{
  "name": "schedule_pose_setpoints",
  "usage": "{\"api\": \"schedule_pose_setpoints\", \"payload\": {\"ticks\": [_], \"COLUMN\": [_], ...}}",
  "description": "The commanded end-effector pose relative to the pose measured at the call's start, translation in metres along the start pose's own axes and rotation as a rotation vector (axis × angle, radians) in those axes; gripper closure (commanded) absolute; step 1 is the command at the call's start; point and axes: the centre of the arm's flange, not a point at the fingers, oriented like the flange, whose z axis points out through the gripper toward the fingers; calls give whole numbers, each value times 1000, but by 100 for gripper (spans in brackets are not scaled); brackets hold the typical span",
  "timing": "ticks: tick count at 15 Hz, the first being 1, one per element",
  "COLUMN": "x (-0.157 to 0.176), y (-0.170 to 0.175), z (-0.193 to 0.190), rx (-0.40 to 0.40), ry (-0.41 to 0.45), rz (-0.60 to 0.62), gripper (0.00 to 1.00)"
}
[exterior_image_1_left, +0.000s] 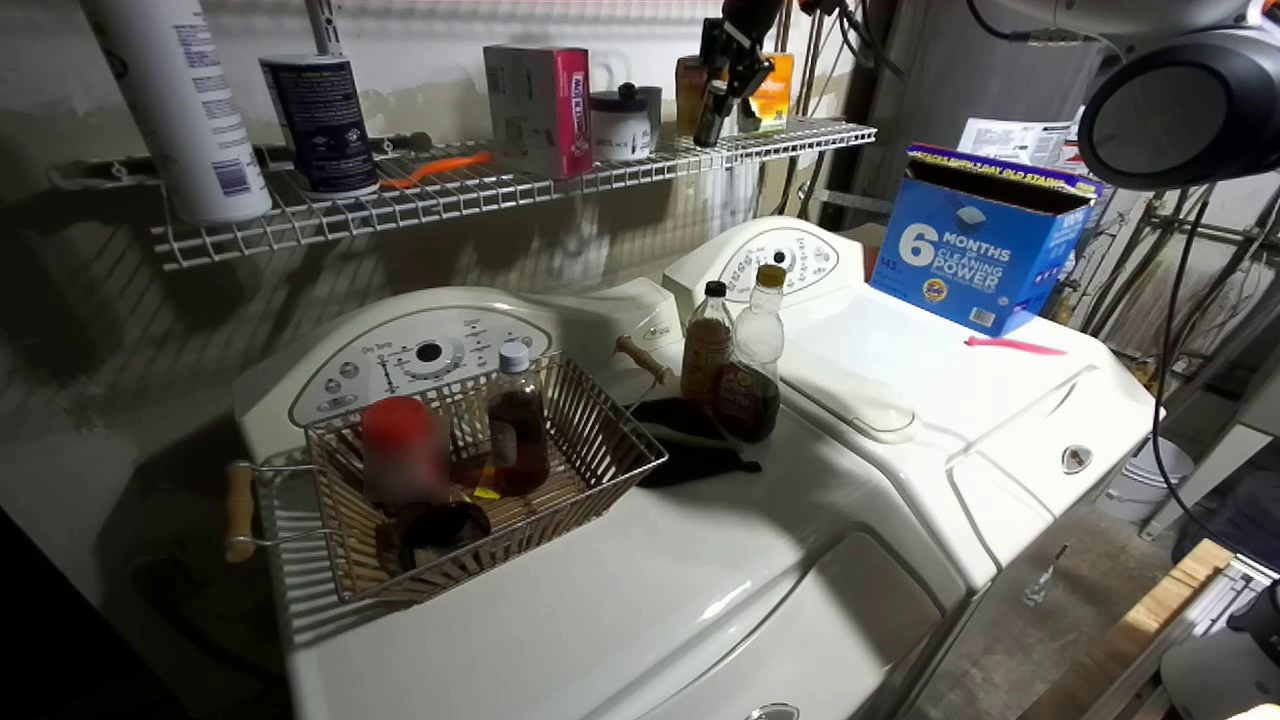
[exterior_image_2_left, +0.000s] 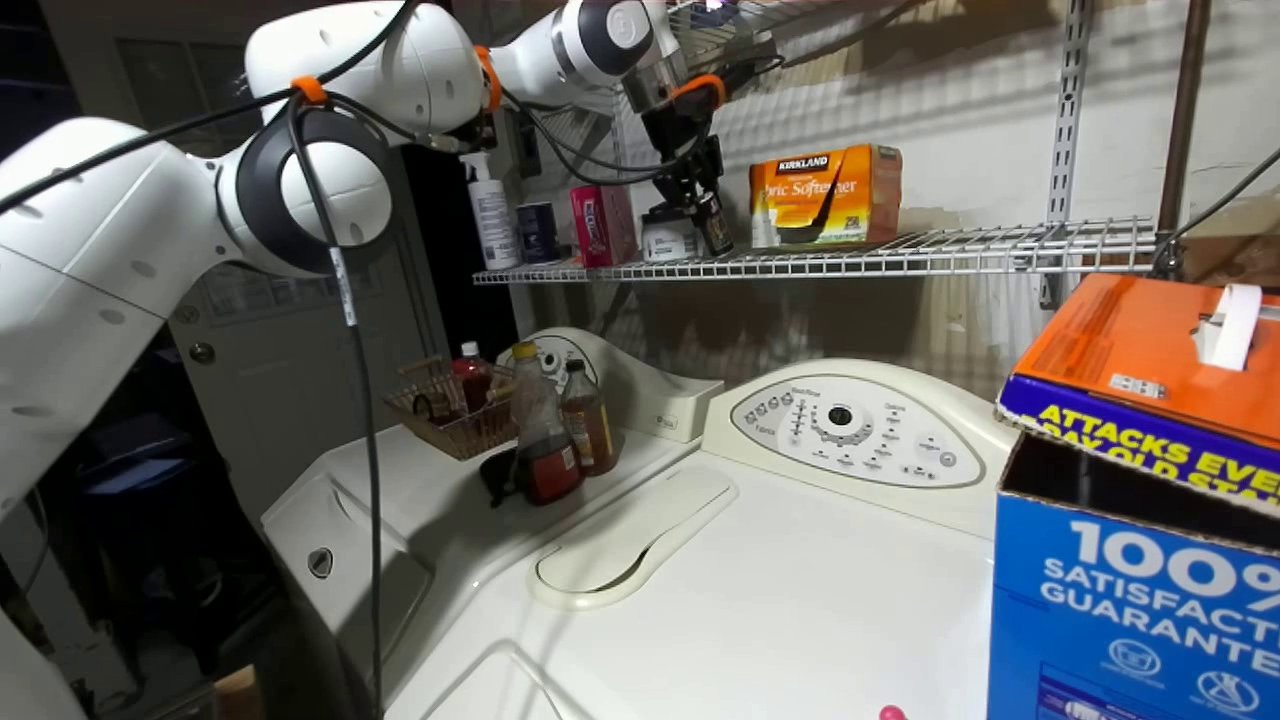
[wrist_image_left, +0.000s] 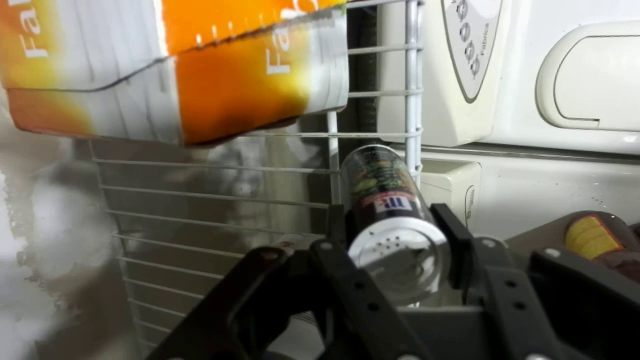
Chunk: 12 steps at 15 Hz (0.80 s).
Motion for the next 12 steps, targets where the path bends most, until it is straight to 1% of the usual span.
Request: {"api": "schedule_pose_setpoints", "payload": {"ticks": [1,12], "x": [-1,1], "y": [12,11], "z": [3,9], "rx": [-15,-7], "ry": [14,8], "rz": [-22,-19], "gripper": [80,80]}}
